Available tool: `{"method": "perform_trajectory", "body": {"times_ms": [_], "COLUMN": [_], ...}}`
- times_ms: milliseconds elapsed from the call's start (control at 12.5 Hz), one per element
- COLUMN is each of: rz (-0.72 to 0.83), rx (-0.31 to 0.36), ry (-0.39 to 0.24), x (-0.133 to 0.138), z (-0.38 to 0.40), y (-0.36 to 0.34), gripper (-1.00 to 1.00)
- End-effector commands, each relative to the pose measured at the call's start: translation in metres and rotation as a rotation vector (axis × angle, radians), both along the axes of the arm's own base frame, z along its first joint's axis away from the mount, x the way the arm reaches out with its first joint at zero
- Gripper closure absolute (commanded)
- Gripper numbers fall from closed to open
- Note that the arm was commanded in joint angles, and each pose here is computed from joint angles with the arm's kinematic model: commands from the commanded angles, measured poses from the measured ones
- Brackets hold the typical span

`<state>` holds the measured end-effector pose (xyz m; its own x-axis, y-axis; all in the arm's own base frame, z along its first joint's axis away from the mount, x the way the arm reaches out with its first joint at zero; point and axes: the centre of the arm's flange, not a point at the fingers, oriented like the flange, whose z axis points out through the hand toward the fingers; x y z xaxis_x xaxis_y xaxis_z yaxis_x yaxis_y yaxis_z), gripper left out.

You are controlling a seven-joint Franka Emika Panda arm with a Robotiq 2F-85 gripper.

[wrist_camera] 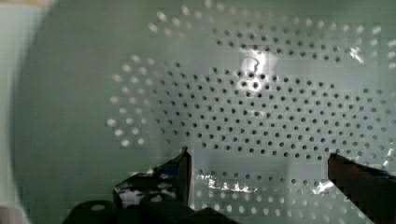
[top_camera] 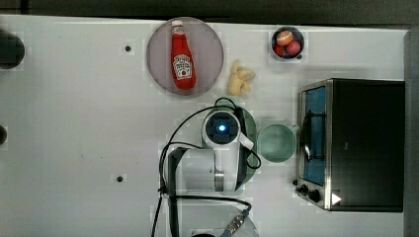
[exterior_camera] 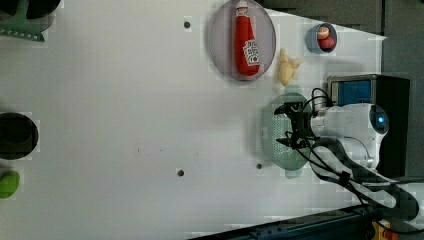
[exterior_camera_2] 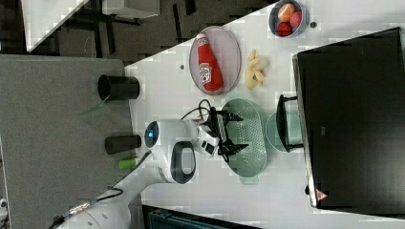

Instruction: Drag strainer right to left.

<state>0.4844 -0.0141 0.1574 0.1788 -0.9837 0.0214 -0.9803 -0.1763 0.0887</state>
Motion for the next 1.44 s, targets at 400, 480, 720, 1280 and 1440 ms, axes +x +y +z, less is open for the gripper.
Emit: {"method": "perform_trajectory", "body": {"times_ms": [400,480,720,1280,1440], "rz": [-0.051,-0.066,-0.055,-0.151,-0.189], "rx": [0.033,0.046,0.075,0.096,0.095], "ry": [-0.046,-0.047,-0.042,-0.022,-0.019], "x": [0.007,0.008,0.005,-0.014,-0.018], "z": [-0.002,-0.001,-0.001,0.001,0.003], "y": [0.046,0.053,0.083,0.172,0.199], "gripper": [-1.0,-1.0,-1.0,-1.0,-1.0]}}
